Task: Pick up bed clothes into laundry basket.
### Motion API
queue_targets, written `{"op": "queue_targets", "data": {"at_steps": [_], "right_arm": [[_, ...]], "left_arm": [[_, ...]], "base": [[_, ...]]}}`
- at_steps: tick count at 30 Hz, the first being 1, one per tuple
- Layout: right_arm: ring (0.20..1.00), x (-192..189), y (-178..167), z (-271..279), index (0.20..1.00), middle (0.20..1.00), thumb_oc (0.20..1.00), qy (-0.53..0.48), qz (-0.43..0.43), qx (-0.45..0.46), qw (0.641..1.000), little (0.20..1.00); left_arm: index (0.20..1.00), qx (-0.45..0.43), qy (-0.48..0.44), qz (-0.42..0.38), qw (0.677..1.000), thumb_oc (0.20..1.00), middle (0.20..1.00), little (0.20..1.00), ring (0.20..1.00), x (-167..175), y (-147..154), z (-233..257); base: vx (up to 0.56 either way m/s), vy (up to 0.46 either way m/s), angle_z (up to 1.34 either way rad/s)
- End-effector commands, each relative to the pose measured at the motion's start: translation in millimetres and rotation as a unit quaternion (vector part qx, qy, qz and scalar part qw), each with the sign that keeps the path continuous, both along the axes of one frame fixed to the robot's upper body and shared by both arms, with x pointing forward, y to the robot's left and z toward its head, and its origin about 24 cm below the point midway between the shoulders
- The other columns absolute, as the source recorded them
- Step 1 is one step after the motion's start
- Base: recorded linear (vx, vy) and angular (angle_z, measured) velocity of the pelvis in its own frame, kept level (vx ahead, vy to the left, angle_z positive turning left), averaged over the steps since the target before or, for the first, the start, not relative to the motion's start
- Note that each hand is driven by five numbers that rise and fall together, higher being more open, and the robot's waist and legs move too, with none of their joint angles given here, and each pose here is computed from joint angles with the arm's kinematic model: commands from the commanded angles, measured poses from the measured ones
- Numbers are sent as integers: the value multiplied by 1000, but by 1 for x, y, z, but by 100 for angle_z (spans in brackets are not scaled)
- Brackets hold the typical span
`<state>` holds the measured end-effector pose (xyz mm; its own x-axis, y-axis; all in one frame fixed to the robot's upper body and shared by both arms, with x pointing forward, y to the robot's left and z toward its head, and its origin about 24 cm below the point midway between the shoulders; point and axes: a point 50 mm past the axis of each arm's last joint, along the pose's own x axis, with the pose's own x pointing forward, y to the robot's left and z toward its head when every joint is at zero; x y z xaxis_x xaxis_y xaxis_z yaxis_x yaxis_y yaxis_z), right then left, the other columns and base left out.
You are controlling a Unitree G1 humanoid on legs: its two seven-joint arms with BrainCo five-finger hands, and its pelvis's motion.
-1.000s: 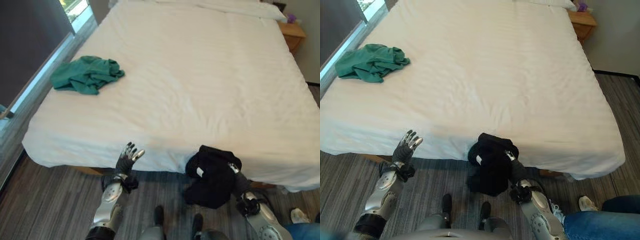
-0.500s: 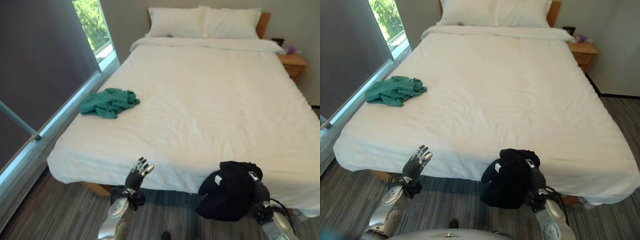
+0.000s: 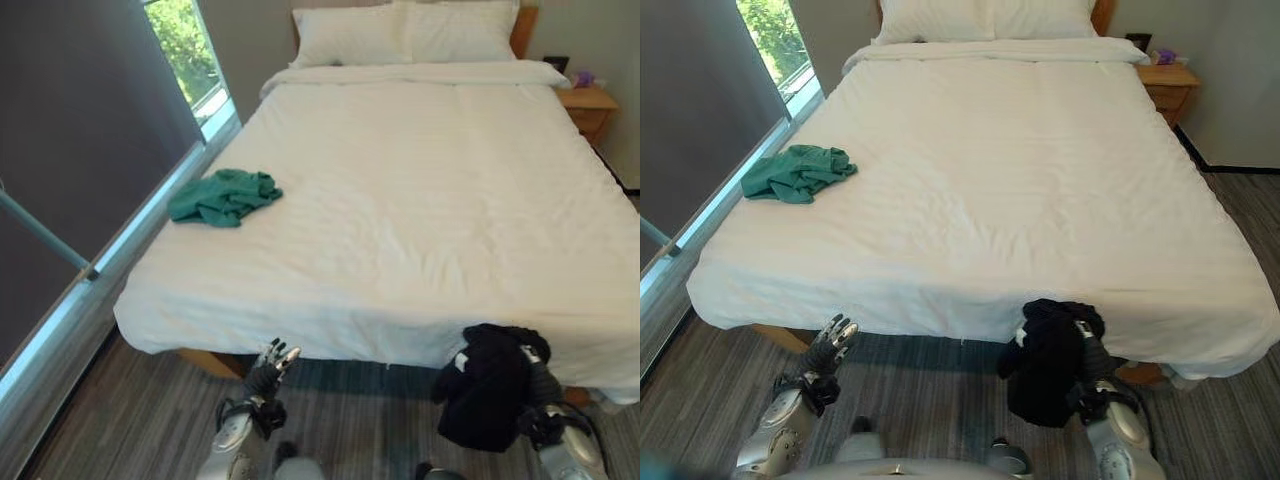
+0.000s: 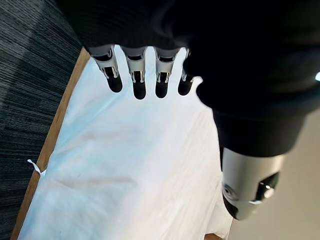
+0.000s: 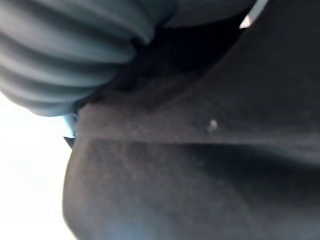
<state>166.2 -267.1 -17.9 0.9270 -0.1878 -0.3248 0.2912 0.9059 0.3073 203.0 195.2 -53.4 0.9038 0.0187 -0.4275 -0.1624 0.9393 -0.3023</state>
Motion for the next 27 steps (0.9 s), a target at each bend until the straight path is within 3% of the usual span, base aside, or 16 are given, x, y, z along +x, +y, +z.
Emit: {"op": "queue_targets", "data": {"at_steps": [1, 4, 6, 11, 21, 27], "right_arm": [[200, 22, 3, 34, 200, 200, 200, -99, 11, -15, 995, 200], [200, 27, 15, 30, 200, 200, 200, -104, -1, 11, 995, 200], [200, 41, 50, 23, 200, 200, 200, -121, 12, 108, 987, 200], [200, 25, 48, 11, 200, 200, 200, -86, 42, 104, 990, 200], [200, 22, 42, 8, 200, 200, 200, -69, 64, 86, 992, 200], [200, 11, 46, -1, 200, 200, 200, -41, 84, 90, 991, 200]], "left_arm": [[1000, 36, -65, 4, 997, 1000, 1000, 1000, 1000, 9, 22, 27], [1000, 39, -70, -25, 997, 1000, 1000, 1000, 1000, 20, 13, 29], [1000, 75, -86, -43, 993, 1000, 1000, 1000, 1000, 26, 20, 40], [1000, 130, -103, -62, 984, 1000, 1000, 1000, 1000, 26, 34, 52], [1000, 135, -138, -67, 979, 1000, 1000, 1000, 1000, 33, 33, 67], [1000, 199, -204, -94, 954, 1000, 1000, 1000, 1000, 63, 32, 106]], "base": [[310, 606, 3], [309, 686, 34], [264, 1033, -23], [283, 508, -14], [171, -12, 5], [92, -50, -12]]}}
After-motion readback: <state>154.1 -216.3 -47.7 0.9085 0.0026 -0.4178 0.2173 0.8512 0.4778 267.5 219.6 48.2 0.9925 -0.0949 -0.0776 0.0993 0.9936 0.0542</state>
